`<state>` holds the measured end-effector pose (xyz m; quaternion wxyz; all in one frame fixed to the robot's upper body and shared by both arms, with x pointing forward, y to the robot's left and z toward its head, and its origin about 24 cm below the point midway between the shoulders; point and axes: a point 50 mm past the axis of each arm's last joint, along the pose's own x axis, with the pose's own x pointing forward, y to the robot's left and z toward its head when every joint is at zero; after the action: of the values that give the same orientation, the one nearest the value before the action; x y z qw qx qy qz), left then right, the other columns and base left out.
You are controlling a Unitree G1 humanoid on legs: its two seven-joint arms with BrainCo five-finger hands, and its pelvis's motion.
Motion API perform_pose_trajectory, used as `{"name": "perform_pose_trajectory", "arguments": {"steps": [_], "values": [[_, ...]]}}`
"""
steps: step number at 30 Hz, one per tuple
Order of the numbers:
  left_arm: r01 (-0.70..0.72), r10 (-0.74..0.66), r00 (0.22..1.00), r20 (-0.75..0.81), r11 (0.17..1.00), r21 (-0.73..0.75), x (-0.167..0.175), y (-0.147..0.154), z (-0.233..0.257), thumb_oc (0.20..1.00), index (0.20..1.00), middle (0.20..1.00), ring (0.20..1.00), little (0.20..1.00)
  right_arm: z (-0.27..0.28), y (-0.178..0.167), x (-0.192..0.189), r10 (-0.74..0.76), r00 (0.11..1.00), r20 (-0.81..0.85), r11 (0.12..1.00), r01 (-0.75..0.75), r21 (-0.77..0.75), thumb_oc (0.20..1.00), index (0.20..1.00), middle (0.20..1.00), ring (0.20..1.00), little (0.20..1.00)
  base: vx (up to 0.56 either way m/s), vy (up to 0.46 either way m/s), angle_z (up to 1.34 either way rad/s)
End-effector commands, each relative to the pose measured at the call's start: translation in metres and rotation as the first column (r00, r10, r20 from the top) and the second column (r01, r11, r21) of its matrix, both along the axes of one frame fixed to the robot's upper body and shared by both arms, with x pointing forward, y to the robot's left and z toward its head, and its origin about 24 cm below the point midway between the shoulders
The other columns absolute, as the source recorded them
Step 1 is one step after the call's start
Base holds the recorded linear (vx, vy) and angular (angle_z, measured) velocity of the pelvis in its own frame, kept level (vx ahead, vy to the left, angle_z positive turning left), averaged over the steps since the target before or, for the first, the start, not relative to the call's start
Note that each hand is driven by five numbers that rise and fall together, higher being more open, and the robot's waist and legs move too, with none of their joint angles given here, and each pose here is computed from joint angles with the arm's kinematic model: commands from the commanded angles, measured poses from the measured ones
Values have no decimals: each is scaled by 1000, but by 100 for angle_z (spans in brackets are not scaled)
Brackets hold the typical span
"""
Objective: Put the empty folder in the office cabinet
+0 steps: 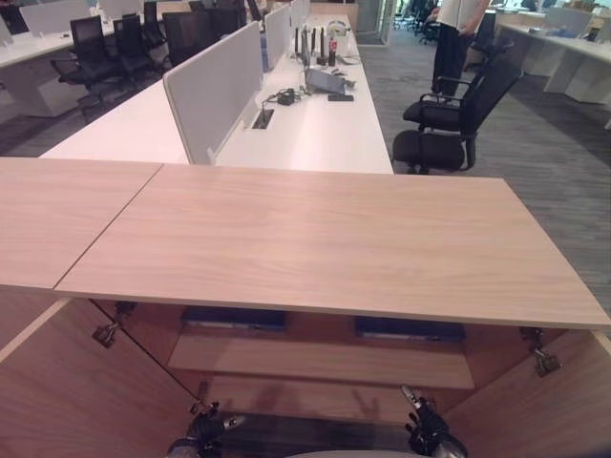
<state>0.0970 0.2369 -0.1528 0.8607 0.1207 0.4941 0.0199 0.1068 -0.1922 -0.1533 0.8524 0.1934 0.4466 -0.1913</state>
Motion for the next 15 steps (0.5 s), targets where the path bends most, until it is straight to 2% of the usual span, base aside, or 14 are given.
{"name": "perform_pose_trajectory", "arguments": {"steps": [1, 3, 15], "values": [[59, -60, 997, 54, 998, 28, 26, 5, 8, 1000, 1000, 1000, 1000, 1000, 18, 8, 46, 75, 985, 156, 997, -76, -1, 1000, 1000, 1000, 1000, 1000, 7, 34, -4], [70, -71, 985, 160, 997, 17, 63, -8, 19, 1000, 1000, 1000, 1000, 1000, 20, 14, 50, 84, 982, 171, 996, -88, 21, 1000, 1000, 1000, 1000, 1000, 14, 35, -4], [27, -22, 978, 206, 999, -22, 76, -21, 22, 1000, 1000, 1000, 1000, 1000, 29, 16, 72, 211, 958, 194, 977, -200, -77, 1000, 1000, 1000, 1000, 1000, -29, 33, -5]]}}
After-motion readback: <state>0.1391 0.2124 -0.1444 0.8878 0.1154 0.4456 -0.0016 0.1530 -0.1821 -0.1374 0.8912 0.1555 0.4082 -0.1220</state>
